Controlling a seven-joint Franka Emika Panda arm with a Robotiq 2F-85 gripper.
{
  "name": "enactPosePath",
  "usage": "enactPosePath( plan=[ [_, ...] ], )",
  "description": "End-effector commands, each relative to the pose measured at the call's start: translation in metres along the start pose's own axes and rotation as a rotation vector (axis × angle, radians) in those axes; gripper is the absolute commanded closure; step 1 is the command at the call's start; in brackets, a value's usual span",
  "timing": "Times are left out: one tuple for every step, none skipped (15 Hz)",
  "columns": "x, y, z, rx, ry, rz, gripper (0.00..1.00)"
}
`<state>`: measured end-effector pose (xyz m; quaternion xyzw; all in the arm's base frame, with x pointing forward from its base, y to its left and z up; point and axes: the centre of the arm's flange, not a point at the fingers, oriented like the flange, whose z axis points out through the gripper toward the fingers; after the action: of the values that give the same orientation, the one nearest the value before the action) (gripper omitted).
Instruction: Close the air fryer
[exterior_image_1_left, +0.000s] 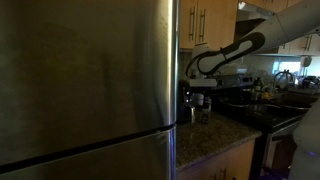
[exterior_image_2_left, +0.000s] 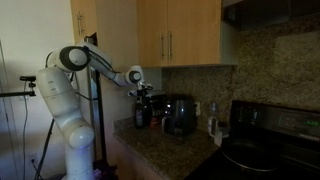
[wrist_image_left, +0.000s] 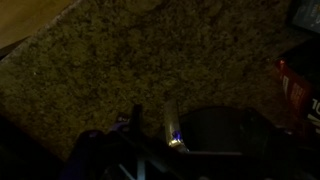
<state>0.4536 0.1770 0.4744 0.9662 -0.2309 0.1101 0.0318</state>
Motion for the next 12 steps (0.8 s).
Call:
enactPosePath(
  plan=[
    [0.002, -0.003, 0.013, 0.007, 0.154, -0.074, 0.0],
    [0.01, -0.004, 0.024, 0.002, 0.191, -0.122, 0.0],
    [0.019, -0.004, 0.039, 0.01, 0.248, -0.162, 0.0],
    [0.031, -0.003, 0.061, 0.013, 0.306, -0.197, 0.0],
    [0.038, 0.002, 0.08, 0.02, 0.358, -0.244, 0.0],
    [0.041, 0.018, 0.097, 0.036, 0.355, -0.277, 0.0],
    [0.046, 0.025, 0.116, 0.049, 0.365, -0.272, 0.0],
    [0.049, 0.035, 0.131, 0.063, 0.357, -0.262, 0.0],
    [0.039, 0.021, 0.09, 0.046, 0.341, -0.265, 0.0],
    [0.043, 0.029, 0.106, 0.049, 0.33, -0.258, 0.0],
    [0.044, 0.03, 0.109, 0.046, 0.324, -0.255, 0.0],
    [0.044, 0.027, 0.105, 0.051, 0.331, -0.258, 0.0]
  ],
)
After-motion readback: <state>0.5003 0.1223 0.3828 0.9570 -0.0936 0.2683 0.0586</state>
